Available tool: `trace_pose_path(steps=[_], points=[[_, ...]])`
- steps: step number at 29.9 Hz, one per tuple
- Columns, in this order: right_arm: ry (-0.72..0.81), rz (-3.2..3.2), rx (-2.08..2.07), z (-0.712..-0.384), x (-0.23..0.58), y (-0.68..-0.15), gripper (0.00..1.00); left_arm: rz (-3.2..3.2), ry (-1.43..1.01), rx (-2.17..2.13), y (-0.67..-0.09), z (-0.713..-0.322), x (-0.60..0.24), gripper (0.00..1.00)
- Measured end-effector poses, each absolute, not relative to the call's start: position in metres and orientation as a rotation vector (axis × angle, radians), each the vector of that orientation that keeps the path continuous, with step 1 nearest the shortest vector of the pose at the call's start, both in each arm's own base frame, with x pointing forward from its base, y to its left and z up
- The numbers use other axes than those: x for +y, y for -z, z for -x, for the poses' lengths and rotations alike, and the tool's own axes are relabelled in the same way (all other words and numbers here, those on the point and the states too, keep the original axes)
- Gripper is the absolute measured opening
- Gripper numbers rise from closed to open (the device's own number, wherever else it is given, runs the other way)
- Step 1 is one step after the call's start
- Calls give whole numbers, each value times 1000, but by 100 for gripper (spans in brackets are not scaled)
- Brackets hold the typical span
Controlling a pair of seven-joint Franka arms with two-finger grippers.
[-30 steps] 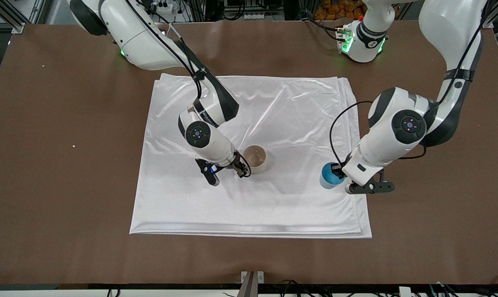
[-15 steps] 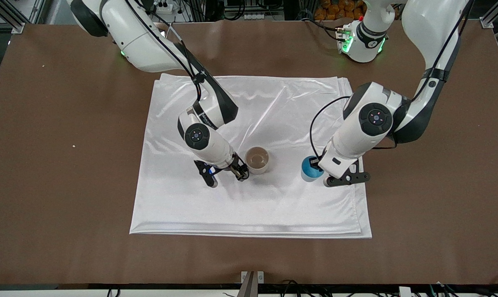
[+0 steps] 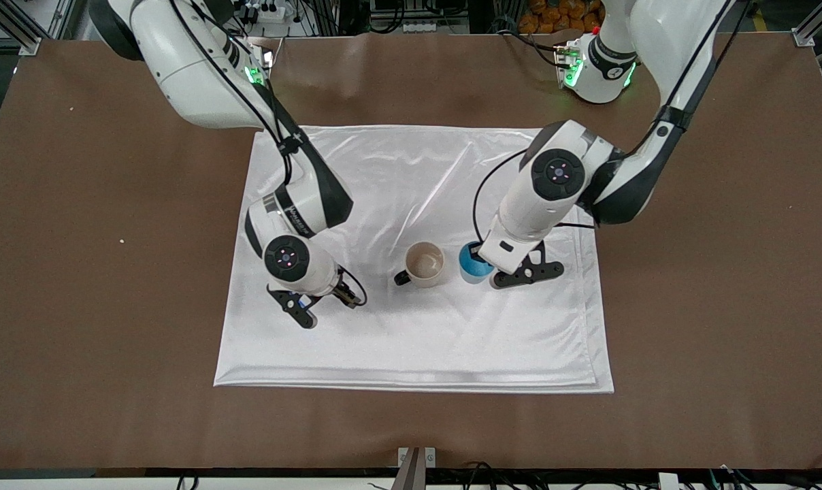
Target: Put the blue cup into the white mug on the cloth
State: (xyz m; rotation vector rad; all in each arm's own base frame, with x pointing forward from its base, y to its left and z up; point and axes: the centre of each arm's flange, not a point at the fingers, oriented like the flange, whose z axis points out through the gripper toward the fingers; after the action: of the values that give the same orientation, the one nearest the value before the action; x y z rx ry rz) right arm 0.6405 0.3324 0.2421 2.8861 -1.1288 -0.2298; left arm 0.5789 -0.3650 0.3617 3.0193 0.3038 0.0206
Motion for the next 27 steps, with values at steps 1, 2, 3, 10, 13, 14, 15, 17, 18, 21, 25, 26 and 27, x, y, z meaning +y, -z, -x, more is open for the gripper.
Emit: trace_pose_path(steps=[1,2,3,10,13,14,15,17,18,21,25,26,27], points=[[247,-2886,-1099,-644,322,-243,100,-3016,-24,310,-361,-575,-372,4],[262,-2887,-1071,-647,311,-245,100,-3015,-28,313,-361,-572,-378,4],[275,-2891,-1043,-650,300,-246,100,-3015,-32,315,-360,-569,-385,4],[356,-2933,-867,-674,215,-257,100,-3007,-38,323,-354,-556,-423,4],[376,-2955,-796,-679,184,-259,100,-3022,-34,301,-344,-551,-434,4],[383,-2961,-778,-680,174,-260,100,-3028,-35,294,-340,-550,-437,4],[388,-2966,-762,-680,166,-260,100,-3033,-37,288,-336,-549,-439,4],[401,-2975,-732,-678,150,-261,100,-3044,-43,278,-329,-547,-444,4],[408,-2978,-721,-676,143,-262,100,-3049,-46,272,-326,-545,-447,4],[422,-2981,-698,-666,133,-263,100,-3063,-49,255,-318,-541,-454,4],[415,-2985,-686,-645,133,-261,100,-3071,-46,235,-312,-535,-462,4],[412,-2986,-683,-639,134,-259,100,-3073,-45,232,-311,-534,-463,4],[410,-2987,-678,-632,135,-258,100,-3074,-43,230,-309,-533,-464,4]])
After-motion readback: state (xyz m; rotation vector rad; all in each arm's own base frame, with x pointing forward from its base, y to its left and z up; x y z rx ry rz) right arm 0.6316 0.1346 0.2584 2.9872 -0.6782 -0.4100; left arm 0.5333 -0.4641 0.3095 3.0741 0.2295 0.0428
